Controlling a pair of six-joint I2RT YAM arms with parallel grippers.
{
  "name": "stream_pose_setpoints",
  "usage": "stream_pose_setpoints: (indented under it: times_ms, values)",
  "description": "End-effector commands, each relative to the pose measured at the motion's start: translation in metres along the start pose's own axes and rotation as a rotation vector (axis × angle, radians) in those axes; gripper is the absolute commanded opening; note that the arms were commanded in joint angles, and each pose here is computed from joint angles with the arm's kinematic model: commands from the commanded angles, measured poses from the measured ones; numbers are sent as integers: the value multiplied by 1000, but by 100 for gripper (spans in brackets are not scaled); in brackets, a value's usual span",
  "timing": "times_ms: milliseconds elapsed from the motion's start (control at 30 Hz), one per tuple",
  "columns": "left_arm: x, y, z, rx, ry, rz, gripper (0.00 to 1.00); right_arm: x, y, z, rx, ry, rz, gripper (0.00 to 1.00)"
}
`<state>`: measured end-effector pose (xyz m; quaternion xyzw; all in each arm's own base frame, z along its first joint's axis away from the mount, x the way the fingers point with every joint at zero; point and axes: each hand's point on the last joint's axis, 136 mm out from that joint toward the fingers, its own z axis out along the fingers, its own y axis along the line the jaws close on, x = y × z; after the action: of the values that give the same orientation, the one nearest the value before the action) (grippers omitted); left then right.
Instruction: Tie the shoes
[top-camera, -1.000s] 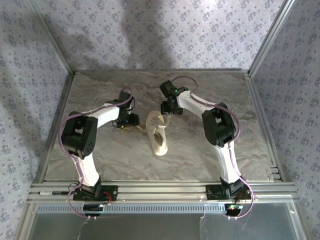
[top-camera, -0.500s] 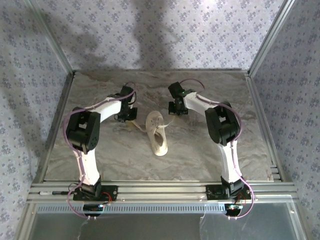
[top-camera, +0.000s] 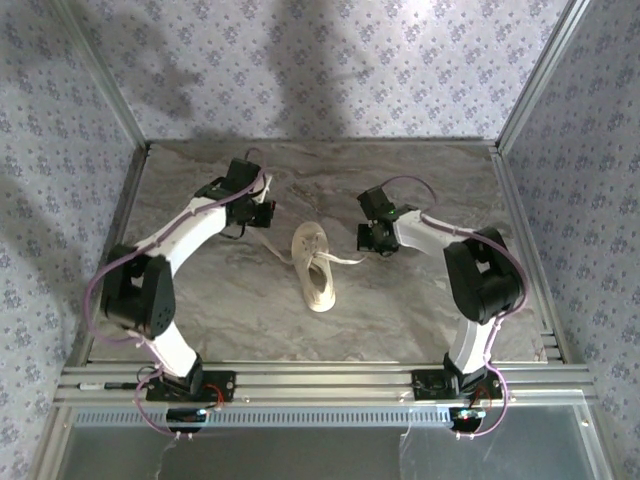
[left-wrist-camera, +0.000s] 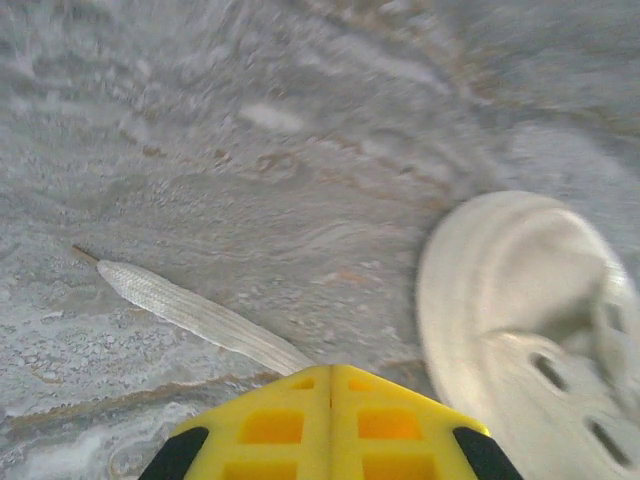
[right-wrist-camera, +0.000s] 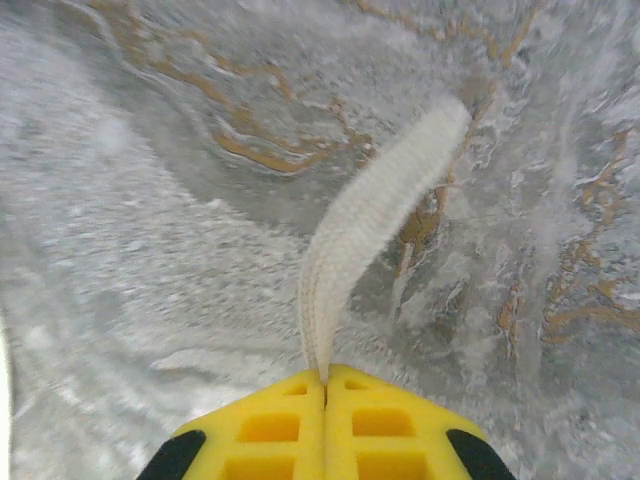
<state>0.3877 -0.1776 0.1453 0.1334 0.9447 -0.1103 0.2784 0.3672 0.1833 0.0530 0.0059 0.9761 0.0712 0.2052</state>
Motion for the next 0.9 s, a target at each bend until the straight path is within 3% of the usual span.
stream_pose_setpoints:
  times_ms: [0,100,133,200,300,367,567,867]
  values:
    - [1,-27,-30,55,-47,90,0,-20,10,-24,-25,-112,-1,0]
    - [7,-35,-46,47,-90,126,0,-24,12,-32,-38,-125,-3,0]
    - [11,-29,-46,14,-97,102,6,-24,13,-35,-40,-123,-7,0]
    - [21,7,-40,-152,-77,-32,36,-23,14,-38,-40,-124,-12,0]
    - [42,43,-23,-201,45,-294,52,-19,17,-43,-35,-126,-25,0]
    - [51,50,-7,-204,98,-416,54,-15,20,-46,-36,-126,-33,0]
    - [53,57,32,-296,195,-558,57,-4,37,-52,-41,-132,-67,0]
    - [53,66,82,-379,289,-555,60,1,57,-60,-69,-145,-120,0]
